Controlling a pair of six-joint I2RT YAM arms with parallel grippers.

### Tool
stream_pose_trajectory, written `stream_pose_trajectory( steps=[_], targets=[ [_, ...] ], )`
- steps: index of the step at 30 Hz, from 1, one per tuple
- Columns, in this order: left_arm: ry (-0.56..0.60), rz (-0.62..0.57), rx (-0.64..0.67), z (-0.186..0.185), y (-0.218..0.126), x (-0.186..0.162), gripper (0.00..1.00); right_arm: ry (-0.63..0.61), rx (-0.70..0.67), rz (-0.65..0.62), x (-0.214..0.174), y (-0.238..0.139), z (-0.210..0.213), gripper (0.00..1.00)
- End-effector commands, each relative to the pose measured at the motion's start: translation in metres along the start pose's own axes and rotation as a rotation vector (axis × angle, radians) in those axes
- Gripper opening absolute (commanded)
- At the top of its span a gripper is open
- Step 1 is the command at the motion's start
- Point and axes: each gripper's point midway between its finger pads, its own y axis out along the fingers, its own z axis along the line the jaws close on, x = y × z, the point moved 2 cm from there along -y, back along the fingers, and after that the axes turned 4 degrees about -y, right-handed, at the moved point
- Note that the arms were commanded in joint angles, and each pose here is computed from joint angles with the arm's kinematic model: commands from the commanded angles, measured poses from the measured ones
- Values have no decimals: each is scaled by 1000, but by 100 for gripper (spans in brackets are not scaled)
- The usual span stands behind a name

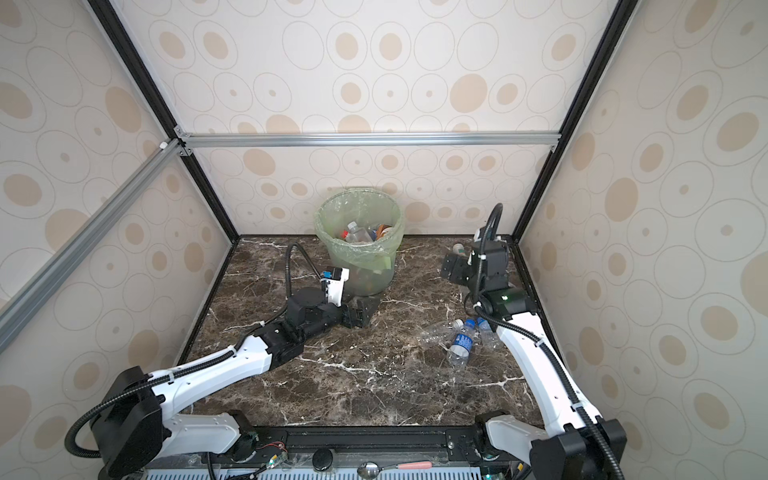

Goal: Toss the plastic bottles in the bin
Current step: 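Move the right gripper down to the blue-labelled water bottle near the robot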

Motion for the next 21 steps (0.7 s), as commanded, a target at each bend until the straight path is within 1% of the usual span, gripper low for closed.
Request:
stream_pose_trajectory(
  steps=[1, 4, 7, 12, 21],
  targets=[
    [43, -49, -58, -23, 7, 19, 99, 27, -61, 154, -55, 0, -19, 100],
    [47, -38, -68, -26, 12, 14, 99, 58, -77, 221, -90, -2, -29, 100],
    [45, -32, -77, -28, 15, 12, 99, 98, -77, 261, -119, -3, -34, 100],
    [46, -13, -79, -27, 18, 7, 99, 144, -74, 348, -157, 3, -38, 100],
    [49, 0, -58, -23, 19, 3, 99, 200, -96, 429, -190, 18, -42, 100]
  ],
)
